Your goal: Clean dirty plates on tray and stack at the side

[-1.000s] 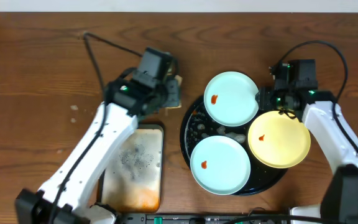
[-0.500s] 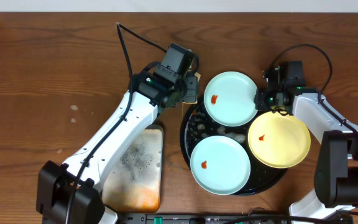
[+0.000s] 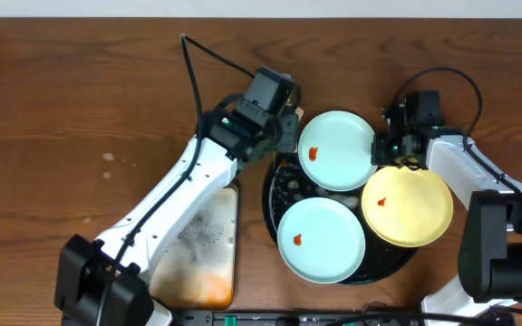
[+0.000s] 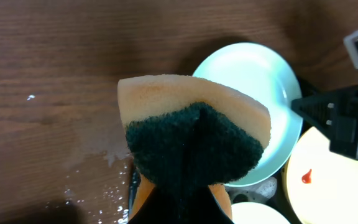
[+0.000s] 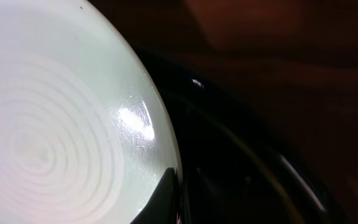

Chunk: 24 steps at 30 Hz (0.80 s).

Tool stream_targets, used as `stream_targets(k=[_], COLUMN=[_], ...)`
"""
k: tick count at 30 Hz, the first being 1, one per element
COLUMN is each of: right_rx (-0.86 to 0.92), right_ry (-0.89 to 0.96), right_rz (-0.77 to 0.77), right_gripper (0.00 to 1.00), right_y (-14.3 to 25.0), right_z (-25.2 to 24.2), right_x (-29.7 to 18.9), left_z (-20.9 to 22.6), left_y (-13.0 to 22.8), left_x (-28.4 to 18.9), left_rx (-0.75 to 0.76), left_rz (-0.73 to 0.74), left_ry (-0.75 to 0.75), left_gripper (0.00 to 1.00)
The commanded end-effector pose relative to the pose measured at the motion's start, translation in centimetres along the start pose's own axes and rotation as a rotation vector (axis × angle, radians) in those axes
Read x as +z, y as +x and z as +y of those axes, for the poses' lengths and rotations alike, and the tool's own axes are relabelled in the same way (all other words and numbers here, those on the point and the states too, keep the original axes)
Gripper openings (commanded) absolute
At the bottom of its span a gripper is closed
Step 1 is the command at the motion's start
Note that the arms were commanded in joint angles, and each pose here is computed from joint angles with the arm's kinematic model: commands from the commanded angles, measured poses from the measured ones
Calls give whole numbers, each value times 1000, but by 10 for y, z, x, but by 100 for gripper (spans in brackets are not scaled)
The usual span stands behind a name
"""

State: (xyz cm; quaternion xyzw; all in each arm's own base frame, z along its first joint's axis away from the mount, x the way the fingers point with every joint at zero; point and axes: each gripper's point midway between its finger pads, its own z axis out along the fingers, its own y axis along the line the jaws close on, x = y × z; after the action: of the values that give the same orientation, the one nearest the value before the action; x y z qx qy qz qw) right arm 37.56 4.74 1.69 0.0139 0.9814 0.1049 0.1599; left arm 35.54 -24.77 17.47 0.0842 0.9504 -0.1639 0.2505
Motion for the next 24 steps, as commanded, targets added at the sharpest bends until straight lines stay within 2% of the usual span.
stream_targets(k=[1,11,19,24], right_rx=[-51,-102,-206,-192], right_ry=[12,13,31,40], right_rz=[8,17,28,33], right_gripper=[1,1,1,1], right_y=[0,2,6,8], right_z=[7,7,15,17], right_x=[2,2,4,5], left_z=[-14,-53,-65,-61], left_y=[-6,20,19,38], left_x=[6,86,117,131], left_rx=[27,-29,-98,-109], left_rz=[-13,58,52,126], left_ry=[19,78,137,132], left_gripper=[8,7,7,7])
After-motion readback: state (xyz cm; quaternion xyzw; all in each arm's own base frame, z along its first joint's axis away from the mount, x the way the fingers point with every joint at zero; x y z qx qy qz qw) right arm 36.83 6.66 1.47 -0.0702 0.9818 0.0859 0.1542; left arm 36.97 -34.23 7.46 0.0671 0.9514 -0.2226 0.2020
